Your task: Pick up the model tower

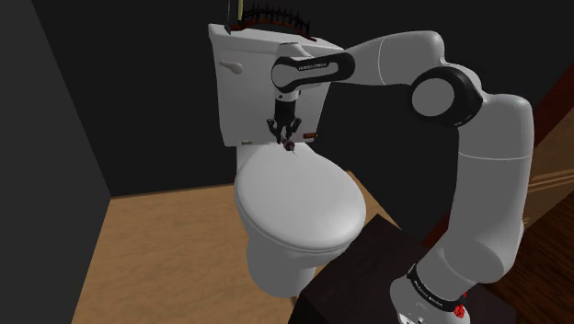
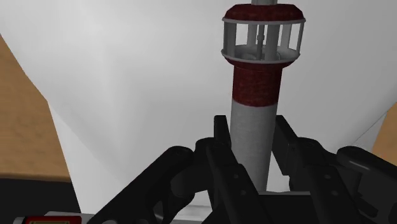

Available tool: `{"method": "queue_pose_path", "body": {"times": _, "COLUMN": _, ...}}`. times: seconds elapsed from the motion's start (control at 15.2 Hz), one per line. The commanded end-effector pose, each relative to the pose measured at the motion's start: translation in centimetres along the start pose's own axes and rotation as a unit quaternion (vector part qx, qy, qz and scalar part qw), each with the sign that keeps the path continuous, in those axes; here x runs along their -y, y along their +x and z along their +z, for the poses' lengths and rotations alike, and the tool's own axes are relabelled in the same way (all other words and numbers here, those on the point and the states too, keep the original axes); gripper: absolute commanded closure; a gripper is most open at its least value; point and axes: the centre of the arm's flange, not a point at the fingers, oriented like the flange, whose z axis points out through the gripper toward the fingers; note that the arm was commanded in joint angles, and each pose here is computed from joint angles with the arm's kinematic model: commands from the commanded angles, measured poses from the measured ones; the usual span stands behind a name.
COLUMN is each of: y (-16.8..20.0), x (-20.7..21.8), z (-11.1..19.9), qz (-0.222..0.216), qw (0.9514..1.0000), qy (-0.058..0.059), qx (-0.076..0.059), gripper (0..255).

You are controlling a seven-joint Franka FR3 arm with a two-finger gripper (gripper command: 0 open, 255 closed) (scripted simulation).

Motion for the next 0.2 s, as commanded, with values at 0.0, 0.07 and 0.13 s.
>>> {"method": "queue_pose_path", "body": {"times": 0.0, "y": -0.10, "x": -0.08, "z": -1.02, "qz": 0.000, "qw": 1.0000, "qy": 0.000, "qx": 0.000, "gripper": 255}}
{"method": "queue_pose_path", "body": {"times": 0.07, "y": -0.12, "x": -0.08, "z": -1.10, "qz": 0.000, "qw": 1.0000, "qy": 0.000, "qx": 0.000, "gripper": 255}}
{"method": "queue_pose_path", "body": {"times": 0.13, "y": -0.12, "x": -0.08, "z": -1.10, "qz": 0.000, "qw": 1.0000, "qy": 0.000, "qx": 0.000, "gripper": 255}}
